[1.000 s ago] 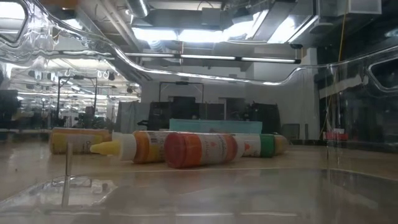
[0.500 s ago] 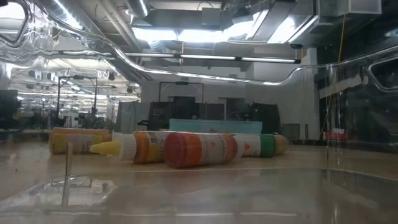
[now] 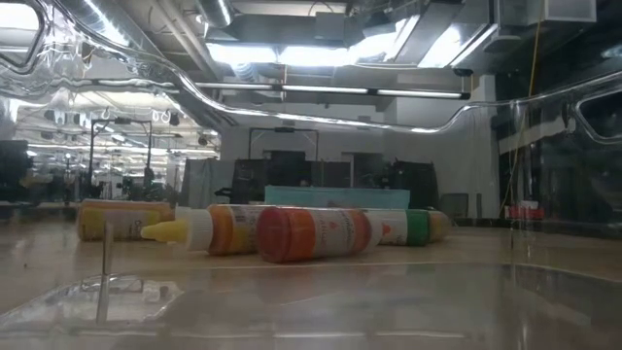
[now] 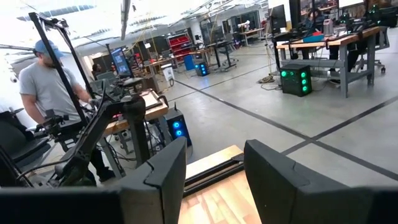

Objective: Pick & Place Food Item
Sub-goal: Put the blue donut into the yellow bin

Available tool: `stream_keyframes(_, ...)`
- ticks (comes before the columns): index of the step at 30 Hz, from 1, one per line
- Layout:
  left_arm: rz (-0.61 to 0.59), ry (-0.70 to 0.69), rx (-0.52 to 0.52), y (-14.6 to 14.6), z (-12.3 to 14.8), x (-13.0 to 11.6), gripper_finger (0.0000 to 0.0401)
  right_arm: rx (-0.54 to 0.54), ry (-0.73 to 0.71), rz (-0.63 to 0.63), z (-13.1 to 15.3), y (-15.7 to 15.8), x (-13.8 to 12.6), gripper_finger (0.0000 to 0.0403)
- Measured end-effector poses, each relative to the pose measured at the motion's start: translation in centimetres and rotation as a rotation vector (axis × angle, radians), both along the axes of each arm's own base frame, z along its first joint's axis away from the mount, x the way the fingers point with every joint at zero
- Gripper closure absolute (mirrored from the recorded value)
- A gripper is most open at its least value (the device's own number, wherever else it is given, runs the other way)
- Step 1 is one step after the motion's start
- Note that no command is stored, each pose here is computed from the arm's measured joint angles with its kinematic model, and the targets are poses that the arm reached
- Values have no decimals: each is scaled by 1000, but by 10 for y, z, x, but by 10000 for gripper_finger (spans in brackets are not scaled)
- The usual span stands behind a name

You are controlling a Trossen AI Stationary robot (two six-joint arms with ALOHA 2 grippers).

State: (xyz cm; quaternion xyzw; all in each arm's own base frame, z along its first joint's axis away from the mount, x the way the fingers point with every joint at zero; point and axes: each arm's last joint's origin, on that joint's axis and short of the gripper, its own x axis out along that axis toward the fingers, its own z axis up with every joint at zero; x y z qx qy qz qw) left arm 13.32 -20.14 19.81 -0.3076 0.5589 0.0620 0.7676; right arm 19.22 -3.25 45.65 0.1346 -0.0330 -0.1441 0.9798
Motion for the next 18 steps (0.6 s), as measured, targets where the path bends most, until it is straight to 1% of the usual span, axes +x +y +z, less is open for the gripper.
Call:
stream_keyframes(5,9,19,5,-6,-6,-4,393,0,0,0,0,0,0,243)
stream_keyframes(11,32,50,-1,-15,-11,-15,393,5,-1,0,0,0,0,243)
stream_keyframes(18,53,27,12,-16,-12,-18,393,7,-2,1,0,0,0,243)
